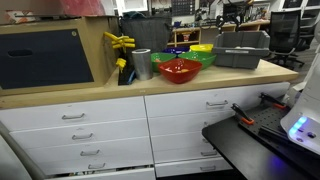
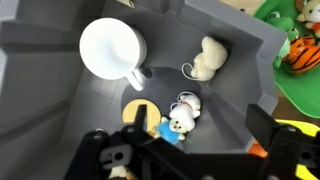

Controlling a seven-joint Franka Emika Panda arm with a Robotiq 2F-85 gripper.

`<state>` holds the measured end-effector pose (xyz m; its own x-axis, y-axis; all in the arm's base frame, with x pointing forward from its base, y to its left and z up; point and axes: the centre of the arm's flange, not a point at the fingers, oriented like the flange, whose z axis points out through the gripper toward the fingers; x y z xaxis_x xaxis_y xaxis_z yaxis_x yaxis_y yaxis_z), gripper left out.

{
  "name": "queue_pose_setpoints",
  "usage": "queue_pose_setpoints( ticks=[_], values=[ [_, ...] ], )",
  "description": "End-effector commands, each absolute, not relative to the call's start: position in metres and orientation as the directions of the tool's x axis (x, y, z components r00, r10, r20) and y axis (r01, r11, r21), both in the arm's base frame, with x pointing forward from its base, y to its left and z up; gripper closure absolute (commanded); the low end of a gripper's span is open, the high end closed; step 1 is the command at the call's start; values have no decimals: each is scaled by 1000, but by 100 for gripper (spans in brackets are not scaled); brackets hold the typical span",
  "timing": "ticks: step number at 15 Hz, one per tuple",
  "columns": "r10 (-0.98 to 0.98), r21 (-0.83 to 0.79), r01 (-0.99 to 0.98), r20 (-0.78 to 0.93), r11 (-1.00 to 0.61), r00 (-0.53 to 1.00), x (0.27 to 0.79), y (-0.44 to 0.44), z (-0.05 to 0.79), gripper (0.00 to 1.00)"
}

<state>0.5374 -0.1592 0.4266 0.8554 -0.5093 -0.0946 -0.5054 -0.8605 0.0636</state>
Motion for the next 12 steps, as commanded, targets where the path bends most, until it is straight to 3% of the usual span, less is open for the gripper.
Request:
queue_pose_setpoints(
  ticks=[1,12],
  values=[
    [-508,72,-503,-87,-861,857,545,-182,444,0],
    [-538,80,-533,-73,-842,840,538,-209,432,0]
  ],
)
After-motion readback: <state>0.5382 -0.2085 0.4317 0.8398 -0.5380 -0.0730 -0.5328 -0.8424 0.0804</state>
